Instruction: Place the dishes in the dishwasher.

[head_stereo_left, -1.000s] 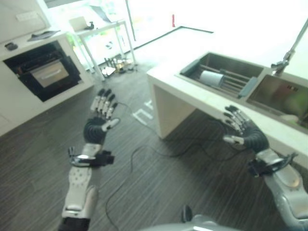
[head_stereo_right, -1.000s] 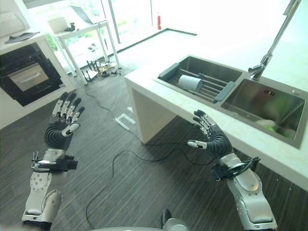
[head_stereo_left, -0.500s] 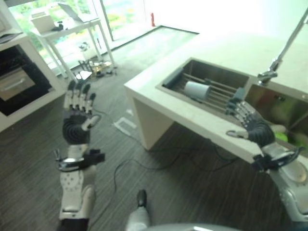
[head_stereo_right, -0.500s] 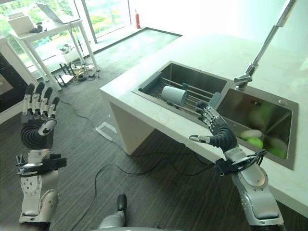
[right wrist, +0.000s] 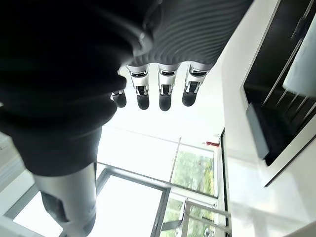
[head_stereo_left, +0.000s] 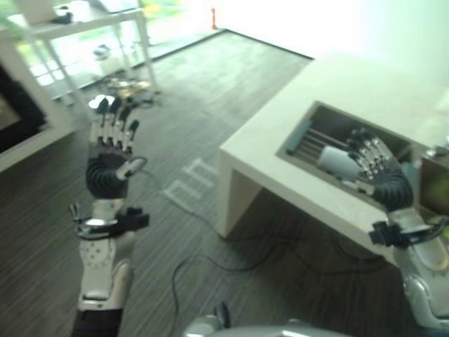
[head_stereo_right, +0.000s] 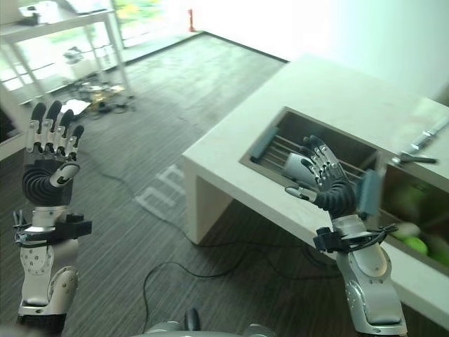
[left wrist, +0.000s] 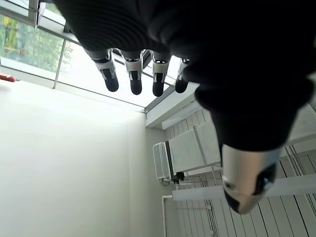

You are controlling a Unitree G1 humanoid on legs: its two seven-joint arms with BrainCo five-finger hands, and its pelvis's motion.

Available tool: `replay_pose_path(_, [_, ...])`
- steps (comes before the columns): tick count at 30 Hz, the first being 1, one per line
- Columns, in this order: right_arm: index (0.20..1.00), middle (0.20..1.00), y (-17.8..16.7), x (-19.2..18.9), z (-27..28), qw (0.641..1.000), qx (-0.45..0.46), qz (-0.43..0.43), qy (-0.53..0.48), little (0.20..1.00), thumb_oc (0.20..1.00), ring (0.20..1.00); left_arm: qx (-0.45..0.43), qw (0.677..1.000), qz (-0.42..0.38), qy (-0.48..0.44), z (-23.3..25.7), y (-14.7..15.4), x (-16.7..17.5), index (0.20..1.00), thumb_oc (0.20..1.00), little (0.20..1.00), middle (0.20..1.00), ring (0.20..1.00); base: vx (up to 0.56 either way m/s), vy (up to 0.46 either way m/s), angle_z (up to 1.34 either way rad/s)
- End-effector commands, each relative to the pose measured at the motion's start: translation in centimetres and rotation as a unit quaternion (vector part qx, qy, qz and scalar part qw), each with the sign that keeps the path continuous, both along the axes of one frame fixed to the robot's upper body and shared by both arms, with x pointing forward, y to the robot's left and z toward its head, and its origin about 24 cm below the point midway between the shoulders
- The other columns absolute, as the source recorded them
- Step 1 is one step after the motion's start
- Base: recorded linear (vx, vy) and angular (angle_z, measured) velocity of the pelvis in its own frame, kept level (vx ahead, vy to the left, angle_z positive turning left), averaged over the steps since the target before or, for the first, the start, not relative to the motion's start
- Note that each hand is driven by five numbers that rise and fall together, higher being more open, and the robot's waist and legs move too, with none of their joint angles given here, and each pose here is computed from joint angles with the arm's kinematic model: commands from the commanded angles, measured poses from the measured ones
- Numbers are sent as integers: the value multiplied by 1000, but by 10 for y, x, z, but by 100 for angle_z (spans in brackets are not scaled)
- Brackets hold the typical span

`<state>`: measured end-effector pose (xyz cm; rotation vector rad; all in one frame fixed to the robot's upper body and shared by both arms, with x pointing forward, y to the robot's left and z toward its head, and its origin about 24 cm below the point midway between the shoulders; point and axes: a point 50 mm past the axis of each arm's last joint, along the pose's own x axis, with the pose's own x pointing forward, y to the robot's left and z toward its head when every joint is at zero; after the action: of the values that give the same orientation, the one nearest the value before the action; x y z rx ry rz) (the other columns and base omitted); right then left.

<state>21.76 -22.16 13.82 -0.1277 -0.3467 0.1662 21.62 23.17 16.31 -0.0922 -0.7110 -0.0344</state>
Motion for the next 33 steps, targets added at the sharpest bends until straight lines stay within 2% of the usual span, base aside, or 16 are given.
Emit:
replay_pose_path(1, [1000,1000,-13,2,18,998,-4,-30,-48,1000,1000,1000,57,996,9,-65,23,-6,-7,1000,1000,1000,1000,1000,85,-140,-47])
replay_pose_path(4, [1000,1000,-13,3,17,998,8,-35,-50,1000,1000,1000,86,994,24,-68,23,-9,-10,1000,1000,1000,1000,1000,127,-201,-38])
replay_pose_path(13, [1000,1000,-7,9,16,997,5,-57,-46,1000,1000,1000,57,997,-8,-49,20,-17,-3,1000,1000,1000,1000,1000,173,-218,-8])
replay_pose_path(24, [1000,1000,-15,2,16,999,-12,-33,-32,1000,1000,1000,37,998,-36,-47,14,-23,-4,1000,1000,1000,1000,1000,98,-257,-21])
replay_pose_path(33, [1000,1000,-4,7,13,999,-25,-14,-27,1000,1000,1000,48,997,10,-63,13,-16,-13,1000,1000,1000,1000,1000,191,141,-63])
